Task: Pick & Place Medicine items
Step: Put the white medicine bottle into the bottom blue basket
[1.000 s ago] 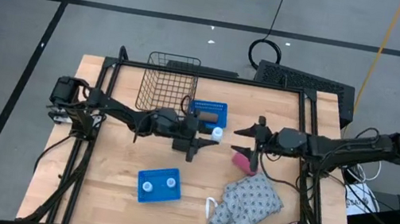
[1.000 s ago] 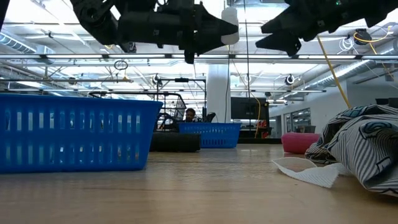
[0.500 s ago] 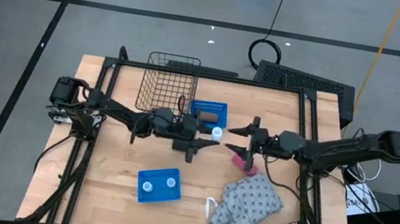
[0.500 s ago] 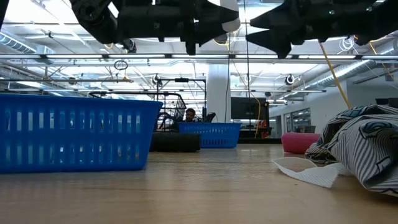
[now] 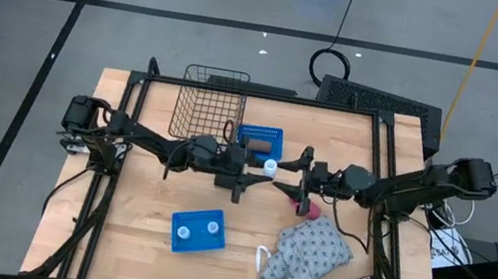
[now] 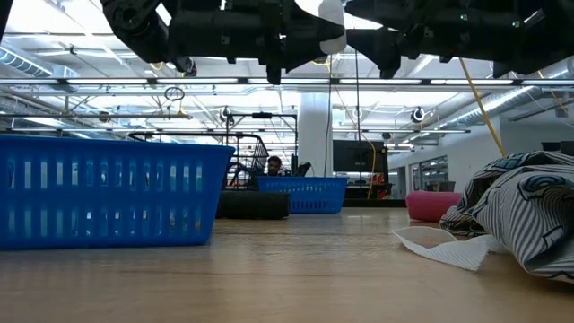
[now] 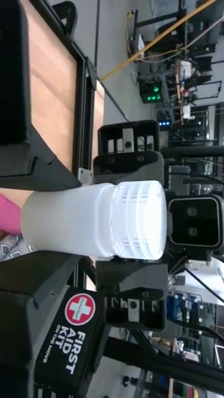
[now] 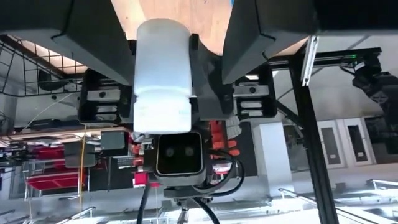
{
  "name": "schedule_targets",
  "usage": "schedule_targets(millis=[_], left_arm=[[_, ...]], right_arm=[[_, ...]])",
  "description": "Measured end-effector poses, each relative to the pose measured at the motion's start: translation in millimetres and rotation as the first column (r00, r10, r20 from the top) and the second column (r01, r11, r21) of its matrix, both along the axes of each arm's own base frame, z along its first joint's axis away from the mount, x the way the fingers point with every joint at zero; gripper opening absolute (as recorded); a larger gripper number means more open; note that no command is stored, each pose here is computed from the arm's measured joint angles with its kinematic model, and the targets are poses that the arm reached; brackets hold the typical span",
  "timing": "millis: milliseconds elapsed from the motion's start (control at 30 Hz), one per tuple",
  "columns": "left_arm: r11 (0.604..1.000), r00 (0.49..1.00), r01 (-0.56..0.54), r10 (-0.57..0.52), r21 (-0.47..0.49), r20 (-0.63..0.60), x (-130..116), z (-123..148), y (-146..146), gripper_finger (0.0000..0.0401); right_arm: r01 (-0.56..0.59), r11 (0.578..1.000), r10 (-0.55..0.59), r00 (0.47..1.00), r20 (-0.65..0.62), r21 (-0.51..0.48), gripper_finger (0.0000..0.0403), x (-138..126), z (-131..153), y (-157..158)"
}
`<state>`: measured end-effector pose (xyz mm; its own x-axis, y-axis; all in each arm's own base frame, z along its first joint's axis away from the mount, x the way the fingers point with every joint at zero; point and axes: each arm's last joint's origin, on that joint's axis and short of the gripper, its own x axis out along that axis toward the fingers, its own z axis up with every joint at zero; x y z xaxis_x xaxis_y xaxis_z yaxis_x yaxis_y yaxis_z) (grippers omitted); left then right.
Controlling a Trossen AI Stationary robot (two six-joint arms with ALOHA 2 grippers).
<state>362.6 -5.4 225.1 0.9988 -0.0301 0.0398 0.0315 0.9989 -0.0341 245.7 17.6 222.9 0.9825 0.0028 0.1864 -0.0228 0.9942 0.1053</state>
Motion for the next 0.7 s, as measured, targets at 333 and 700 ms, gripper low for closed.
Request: schedule_targets(millis=[333, 700], left_arm=[[1.0, 0.999, 0.002, -0.002, -0.013, -0.042, 11, -18, -1, 0.0131], [1.0, 1.0, -0.012, 0.012, 0.016, -0.005, 17, -11, -1, 0.0131]], right_arm=[[0.01, 1.0, -0.01, 1.0, -0.014, -0.002, 0.0213, 16, -5, -1], [0.021, 0.999, -0.023, 0.998, -0.061, -0.035, 0.0152, 15, -4, -2]])
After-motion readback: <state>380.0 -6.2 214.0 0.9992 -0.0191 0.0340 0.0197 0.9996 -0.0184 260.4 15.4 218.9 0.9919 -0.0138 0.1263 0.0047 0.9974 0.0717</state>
